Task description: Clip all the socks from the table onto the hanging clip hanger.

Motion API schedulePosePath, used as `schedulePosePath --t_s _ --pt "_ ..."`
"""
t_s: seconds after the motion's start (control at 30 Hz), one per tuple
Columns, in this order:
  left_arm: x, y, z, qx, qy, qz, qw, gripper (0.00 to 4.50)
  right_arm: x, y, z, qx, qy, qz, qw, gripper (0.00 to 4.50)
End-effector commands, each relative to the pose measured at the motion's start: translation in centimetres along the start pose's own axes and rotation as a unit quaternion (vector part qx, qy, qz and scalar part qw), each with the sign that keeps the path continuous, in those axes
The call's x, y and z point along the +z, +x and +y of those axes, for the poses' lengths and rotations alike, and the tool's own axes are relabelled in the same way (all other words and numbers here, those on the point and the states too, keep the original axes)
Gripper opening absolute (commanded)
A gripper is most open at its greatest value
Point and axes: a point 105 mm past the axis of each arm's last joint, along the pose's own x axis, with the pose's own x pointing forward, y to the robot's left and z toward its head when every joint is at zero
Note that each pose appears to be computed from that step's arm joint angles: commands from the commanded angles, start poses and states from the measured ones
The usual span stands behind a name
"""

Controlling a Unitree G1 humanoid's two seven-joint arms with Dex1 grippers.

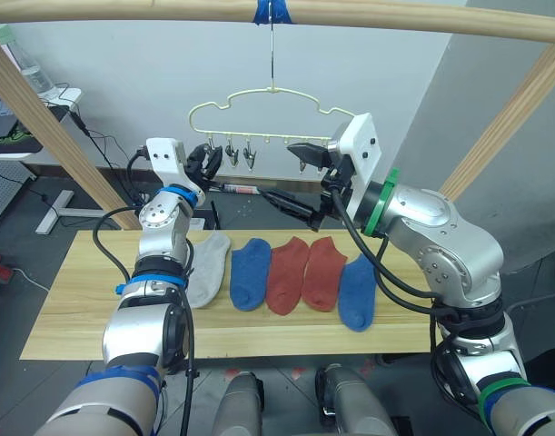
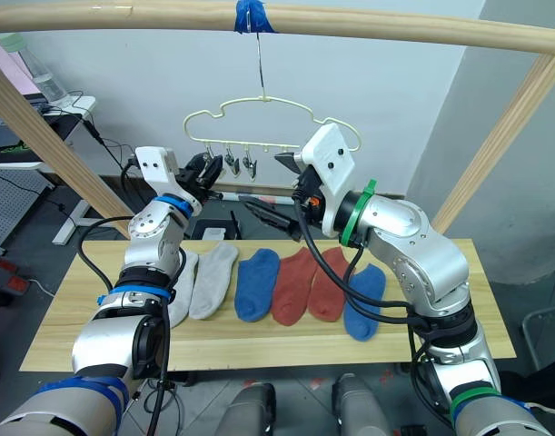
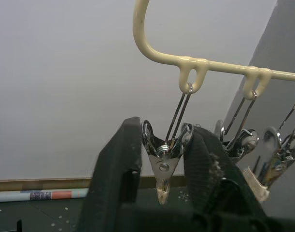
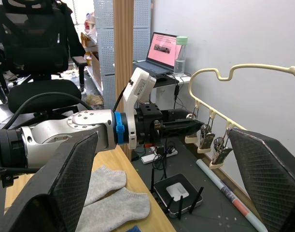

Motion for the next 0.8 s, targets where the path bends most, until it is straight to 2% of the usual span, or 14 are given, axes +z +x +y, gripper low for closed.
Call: schedulePosePath --t_s 0.03,0.13,0.3,0.4,0.53,0.57,0.67,0.73,0.8 --pt "1.8 0.4 0.1 -0.007 0.019 -0.026 0.999 0.53 1.3 -0.2 0.1 -0.003 -0.013 -0.024 1.000 4.50" --pt "1.7 0.2 0.2 -0.006 0.017 -0.025 1.000 0.25 1.2 -0.2 0.1 -0.003 -0.012 -0.024 1.000 4.50" --pt "1.8 0.1 0.3 -0.005 0.018 -0.028 0.999 0.23 1.0 -0.2 0.0 -0.003 -0.012 -0.021 1.000 4.50" --pt "2.0 0.1 0.4 -0.010 0.023 -0.022 0.999 0.23 0.0 -0.5 -0.3 -0.007 -0.010 -0.005 1.000 4.50" --pt "1.4 -0.2 0.3 -0.032 0.032 0.028 0.999 0.23 -5.6 -2.4 -2.3 -0.050 -0.003 0.094 0.994 4.50" --pt "1.2 -0.5 0.2 -0.045 0.029 0.051 0.997 0.23 -8.2 -3.4 -3.4 -0.074 -0.001 0.143 0.987 4.50" --pt "0.8 -1.7 -0.3 -0.082 0.005 0.109 0.991 0.23 -13.2 -6.1 -5.1 -0.104 -0.001 0.233 0.967 4.50" --pt "0.5 -2.9 -0.6 -0.109 -0.021 0.152 0.982 0.23 -15.4 -7.3 -5.9 -0.115 0.003 0.260 0.959 4.50" --pt "0.6 -3.5 -0.8 -0.116 -0.032 0.170 0.978 0.23 -16.1 -7.5 -6.2 -0.118 0.003 0.263 0.958 4.50"
